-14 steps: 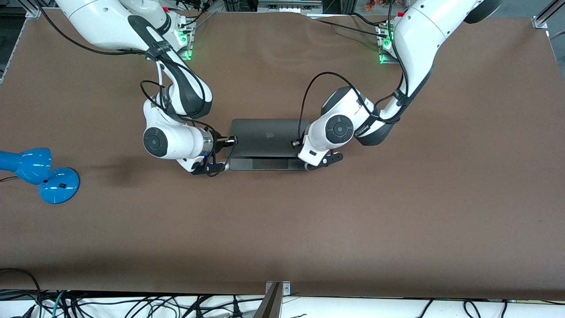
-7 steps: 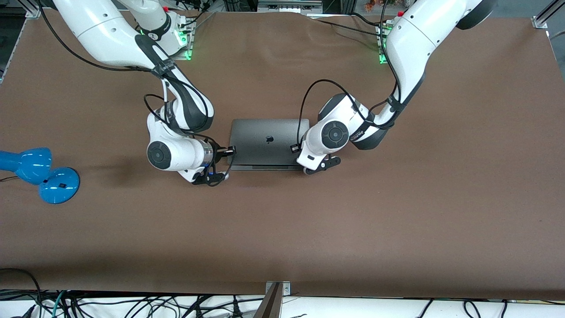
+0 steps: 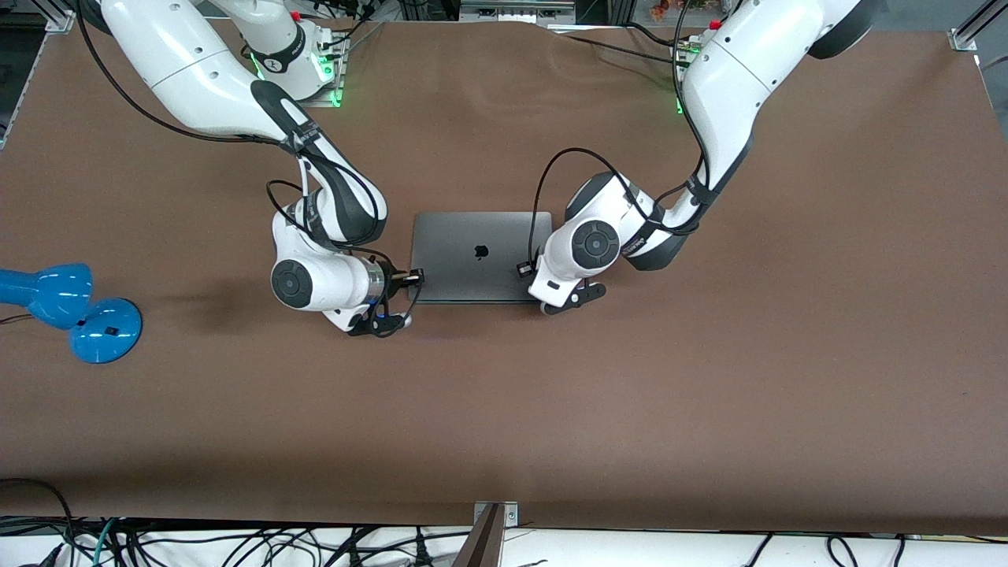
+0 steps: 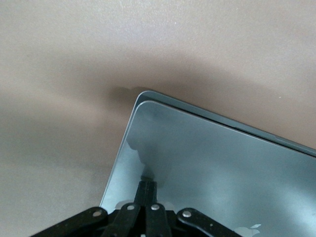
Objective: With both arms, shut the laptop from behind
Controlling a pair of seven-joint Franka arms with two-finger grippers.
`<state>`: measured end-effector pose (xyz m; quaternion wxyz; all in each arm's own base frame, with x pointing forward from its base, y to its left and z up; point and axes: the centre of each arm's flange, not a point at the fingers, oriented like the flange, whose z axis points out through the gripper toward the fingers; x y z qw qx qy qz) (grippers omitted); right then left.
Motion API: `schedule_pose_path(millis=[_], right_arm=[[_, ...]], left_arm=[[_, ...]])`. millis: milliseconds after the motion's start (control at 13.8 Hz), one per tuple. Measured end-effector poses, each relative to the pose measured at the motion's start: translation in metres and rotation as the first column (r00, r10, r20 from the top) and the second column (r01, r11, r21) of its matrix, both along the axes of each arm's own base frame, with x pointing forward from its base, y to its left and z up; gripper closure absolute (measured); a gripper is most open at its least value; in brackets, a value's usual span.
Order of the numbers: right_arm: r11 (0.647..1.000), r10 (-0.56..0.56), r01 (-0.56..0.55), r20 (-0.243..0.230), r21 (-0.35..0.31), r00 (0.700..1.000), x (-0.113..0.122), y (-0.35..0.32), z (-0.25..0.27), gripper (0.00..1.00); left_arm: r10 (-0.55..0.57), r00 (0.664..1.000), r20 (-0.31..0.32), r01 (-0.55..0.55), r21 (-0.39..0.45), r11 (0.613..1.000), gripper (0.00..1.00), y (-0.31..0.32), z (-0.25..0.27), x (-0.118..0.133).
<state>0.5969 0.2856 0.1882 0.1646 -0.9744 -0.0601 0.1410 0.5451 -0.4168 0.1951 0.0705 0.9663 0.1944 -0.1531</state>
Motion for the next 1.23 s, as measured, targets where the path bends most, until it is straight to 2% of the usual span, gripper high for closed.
schedule_pose_path(millis=[508,653,725,798,943,1233], right_arm=[[1.000,0.010,-0.010,0.021,0.005,1.000,0.000,0.003,-0.012,0.99],[1.000,0.008,-0.008,0.028,0.006,1.000,0.002,0.003,-0.012,0.94],[1.000,0.007,-0.007,0.033,0.007,0.999,0.003,0.004,-0.011,0.94],[1.000,0.009,-0.010,0.041,0.010,0.999,0.005,0.006,-0.008,0.88],[1.000,0.021,-0.022,0.063,0.013,0.998,0.011,0.012,0.011,0.68],[0.998,0.057,-0.056,0.084,-0.012,0.995,0.014,0.006,0.096,0.25]], left_arm=[[0.001,1.000,0.006,-0.001,0.003,1.000,0.99,-0.001,-0.005,0.000],[0.001,1.000,0.007,-0.001,0.003,1.000,0.99,-0.001,-0.006,0.000],[0.002,1.000,0.008,-0.002,0.002,1.000,0.94,-0.001,-0.006,0.000],[0.002,1.000,0.008,-0.002,0.002,1.000,0.84,-0.001,-0.006,0.001],[0.004,1.000,0.012,-0.004,0.000,1.000,0.65,-0.001,-0.005,0.002],[0.016,0.999,0.032,-0.016,-0.010,1.000,0.26,0.000,0.004,0.012]])
